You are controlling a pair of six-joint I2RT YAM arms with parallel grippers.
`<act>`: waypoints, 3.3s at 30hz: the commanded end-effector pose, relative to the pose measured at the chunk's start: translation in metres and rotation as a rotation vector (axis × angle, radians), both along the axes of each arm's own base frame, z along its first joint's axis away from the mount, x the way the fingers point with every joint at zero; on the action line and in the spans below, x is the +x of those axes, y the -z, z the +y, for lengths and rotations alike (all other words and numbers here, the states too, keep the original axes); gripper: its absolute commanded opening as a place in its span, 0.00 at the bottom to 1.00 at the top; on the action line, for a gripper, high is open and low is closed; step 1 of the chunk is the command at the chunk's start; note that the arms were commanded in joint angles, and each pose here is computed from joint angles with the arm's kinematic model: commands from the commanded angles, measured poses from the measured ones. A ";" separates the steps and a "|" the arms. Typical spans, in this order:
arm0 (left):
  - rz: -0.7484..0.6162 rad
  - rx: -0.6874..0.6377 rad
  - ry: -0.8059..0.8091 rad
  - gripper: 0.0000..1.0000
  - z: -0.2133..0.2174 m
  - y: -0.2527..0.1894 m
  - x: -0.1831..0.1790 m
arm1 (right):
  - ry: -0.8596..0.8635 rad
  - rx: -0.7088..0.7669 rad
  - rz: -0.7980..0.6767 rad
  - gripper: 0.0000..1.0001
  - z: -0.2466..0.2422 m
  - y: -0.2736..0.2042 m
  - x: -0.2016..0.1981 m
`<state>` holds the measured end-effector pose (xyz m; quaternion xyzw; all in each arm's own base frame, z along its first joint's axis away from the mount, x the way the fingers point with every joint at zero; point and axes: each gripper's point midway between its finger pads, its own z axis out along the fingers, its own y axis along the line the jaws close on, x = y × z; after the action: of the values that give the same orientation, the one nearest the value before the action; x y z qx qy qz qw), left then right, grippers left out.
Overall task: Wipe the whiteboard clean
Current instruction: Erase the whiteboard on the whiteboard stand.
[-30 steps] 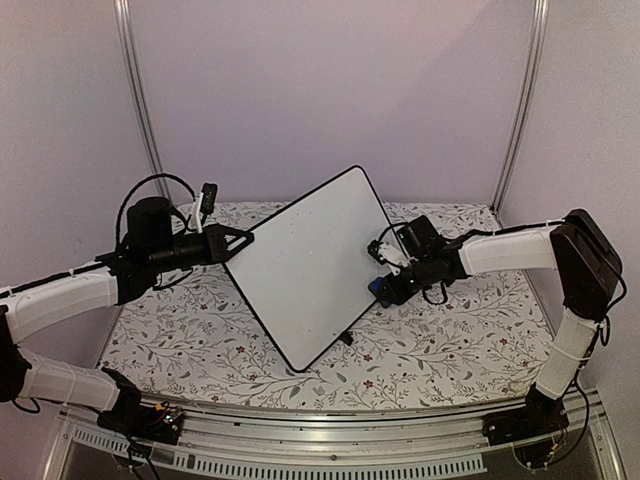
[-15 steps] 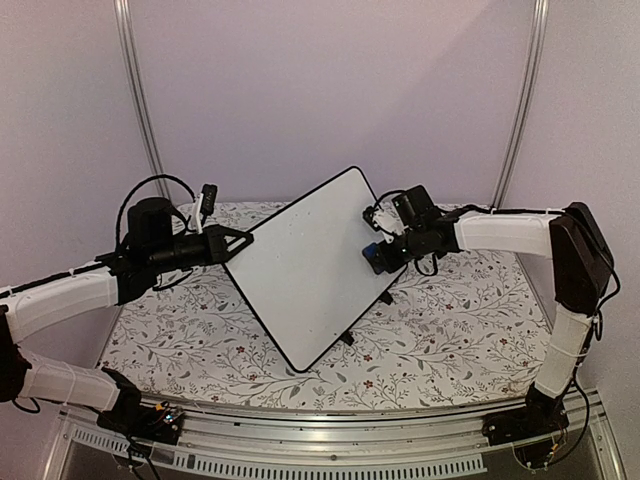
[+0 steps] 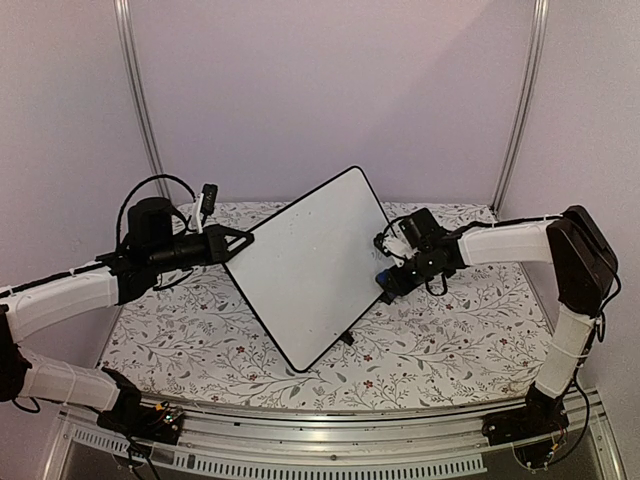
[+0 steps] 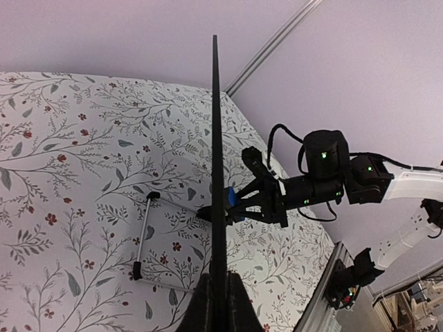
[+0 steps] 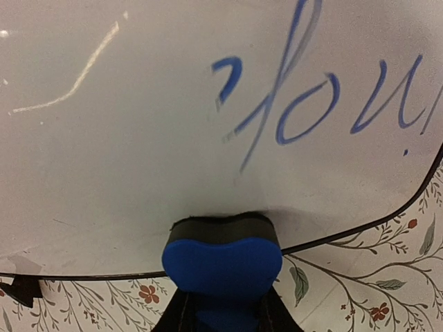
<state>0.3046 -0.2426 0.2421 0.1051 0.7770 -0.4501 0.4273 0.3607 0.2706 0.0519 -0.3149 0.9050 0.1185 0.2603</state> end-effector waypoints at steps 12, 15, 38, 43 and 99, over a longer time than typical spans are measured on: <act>-0.075 -0.030 0.149 0.00 -0.022 -0.021 -0.019 | -0.019 -0.040 -0.092 0.00 0.027 -0.038 0.050; -0.077 -0.031 0.150 0.00 -0.022 -0.022 -0.020 | -0.027 -0.039 -0.086 0.00 0.029 -0.039 0.052; -0.072 -0.035 0.155 0.00 -0.022 -0.021 -0.020 | -0.033 -0.114 0.031 0.00 0.004 -0.005 0.016; -0.075 -0.035 0.155 0.00 -0.022 -0.022 -0.021 | -0.030 -0.082 -0.066 0.00 0.020 -0.039 0.043; -0.072 -0.033 0.168 0.00 -0.024 -0.021 -0.021 | -0.032 -0.047 -0.021 0.00 0.009 -0.015 0.047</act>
<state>0.3079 -0.2403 0.2373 0.0883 0.7845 -0.4460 0.4217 0.4313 0.2876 0.1076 -0.3324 0.8882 0.0842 0.3057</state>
